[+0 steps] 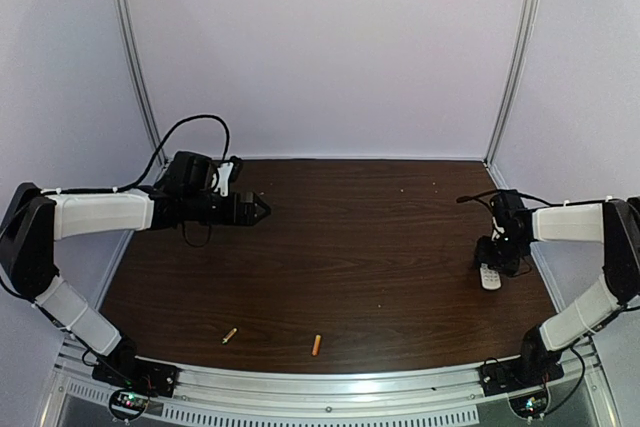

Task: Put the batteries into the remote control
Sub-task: Pick up the remote control from the center of the board, then pass from the right arm to the left

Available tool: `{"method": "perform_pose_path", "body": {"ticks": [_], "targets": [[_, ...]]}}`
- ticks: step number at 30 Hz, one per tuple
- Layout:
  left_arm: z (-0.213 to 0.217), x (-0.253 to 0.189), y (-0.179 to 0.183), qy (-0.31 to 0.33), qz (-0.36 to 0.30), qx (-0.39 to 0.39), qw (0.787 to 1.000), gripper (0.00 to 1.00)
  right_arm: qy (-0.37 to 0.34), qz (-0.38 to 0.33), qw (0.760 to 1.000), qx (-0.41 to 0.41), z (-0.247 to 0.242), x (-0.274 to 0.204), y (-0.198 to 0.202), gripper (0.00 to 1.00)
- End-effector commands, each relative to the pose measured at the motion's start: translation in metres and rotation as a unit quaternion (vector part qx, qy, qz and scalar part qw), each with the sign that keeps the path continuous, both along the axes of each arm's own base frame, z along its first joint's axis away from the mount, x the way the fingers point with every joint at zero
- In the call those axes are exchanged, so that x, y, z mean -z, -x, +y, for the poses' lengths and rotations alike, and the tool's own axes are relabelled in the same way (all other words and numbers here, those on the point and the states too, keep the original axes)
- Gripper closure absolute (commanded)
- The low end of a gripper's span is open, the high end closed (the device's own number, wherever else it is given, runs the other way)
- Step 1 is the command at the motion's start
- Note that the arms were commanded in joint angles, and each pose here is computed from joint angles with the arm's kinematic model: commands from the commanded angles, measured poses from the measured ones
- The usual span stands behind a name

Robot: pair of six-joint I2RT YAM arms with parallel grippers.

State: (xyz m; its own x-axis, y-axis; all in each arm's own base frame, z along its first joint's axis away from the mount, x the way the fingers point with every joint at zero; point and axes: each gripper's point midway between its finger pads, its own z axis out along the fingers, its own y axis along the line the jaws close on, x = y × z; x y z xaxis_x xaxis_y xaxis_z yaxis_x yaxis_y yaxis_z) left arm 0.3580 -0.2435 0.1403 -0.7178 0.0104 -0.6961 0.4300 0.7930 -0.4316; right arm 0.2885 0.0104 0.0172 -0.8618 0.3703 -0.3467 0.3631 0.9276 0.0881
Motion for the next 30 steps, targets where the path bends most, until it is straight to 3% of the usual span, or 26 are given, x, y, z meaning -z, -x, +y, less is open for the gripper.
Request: {"method": "perform_pose_path", "body": {"ticks": [1,5,14,20,30], "targets": [[-0.005,-0.016,0.000,0.016,-0.033,0.013,0.999,0.03,-0.006,0.018,1.000,0.006,0.002,0.013,0.000,0.42],[-0.005,-0.019,0.006,0.017,-0.040,0.025,0.999,0.03,-0.034,0.000,0.999,0.006,0.011,0.005,-0.012,0.54],[-0.026,-0.048,0.031,0.060,-0.093,0.082,0.990,0.12,-0.125,-0.097,0.987,-0.016,0.053,-0.043,-0.048,0.57],[-0.081,-0.060,0.060,0.087,-0.103,0.155,0.979,0.15,-0.213,-0.196,0.956,-0.045,0.121,-0.103,-0.070,0.57],[-0.185,-0.059,0.102,0.105,-0.097,0.226,0.964,0.18,-0.298,-0.259,0.911,-0.120,0.259,-0.160,-0.073,0.57]]}}
